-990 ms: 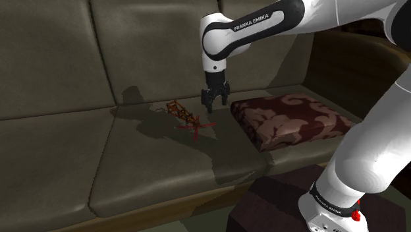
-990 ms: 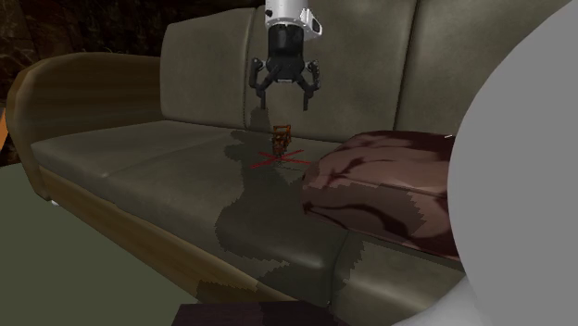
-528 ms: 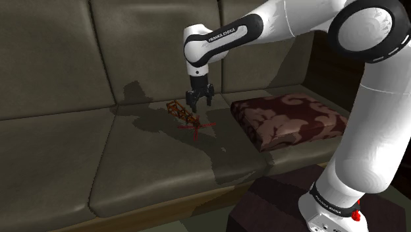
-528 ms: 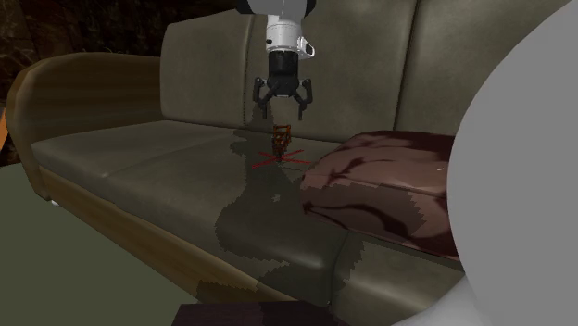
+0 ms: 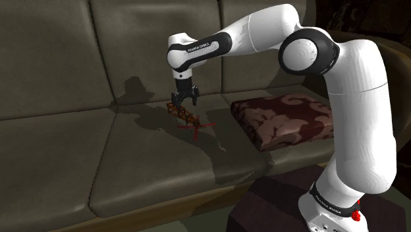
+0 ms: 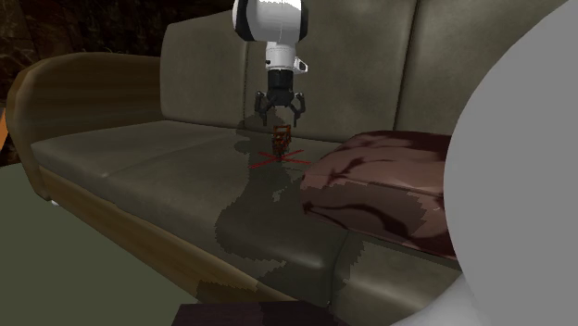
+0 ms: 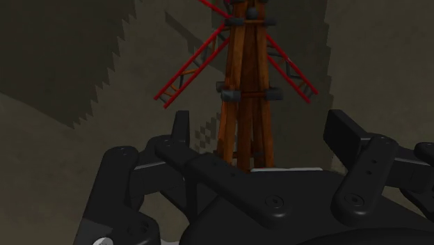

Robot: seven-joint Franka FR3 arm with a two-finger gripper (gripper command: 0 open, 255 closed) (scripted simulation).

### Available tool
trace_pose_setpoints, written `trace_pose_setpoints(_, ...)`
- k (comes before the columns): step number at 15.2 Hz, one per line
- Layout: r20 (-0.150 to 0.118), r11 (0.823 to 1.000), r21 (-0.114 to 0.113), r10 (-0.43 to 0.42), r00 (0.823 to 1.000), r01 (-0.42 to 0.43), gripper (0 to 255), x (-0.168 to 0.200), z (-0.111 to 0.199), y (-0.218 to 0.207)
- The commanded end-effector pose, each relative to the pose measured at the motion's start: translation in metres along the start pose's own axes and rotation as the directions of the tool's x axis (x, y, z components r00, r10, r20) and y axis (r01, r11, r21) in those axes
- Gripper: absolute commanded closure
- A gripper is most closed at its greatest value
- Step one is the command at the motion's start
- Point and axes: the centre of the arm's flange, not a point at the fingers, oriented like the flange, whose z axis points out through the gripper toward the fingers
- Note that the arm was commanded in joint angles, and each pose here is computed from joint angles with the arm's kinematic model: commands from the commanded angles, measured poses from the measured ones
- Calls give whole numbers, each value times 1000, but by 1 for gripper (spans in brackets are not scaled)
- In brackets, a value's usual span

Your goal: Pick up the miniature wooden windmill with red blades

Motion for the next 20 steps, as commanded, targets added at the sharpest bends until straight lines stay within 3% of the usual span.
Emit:
trace_pose_setpoints(1,-3,1000,-1,4,1000,-4,0,13,3,-2)
trace_pose_setpoints(10,-3,1000,-1,4,1000,-4,0,19,43,-1)
trace_pose_setpoints(11,-3,1000,-1,4,1000,-4,255,19,43,-2)
trace_pose_setpoints(20,-3,1000,-1,4,1000,-4,255,19,43,-1)
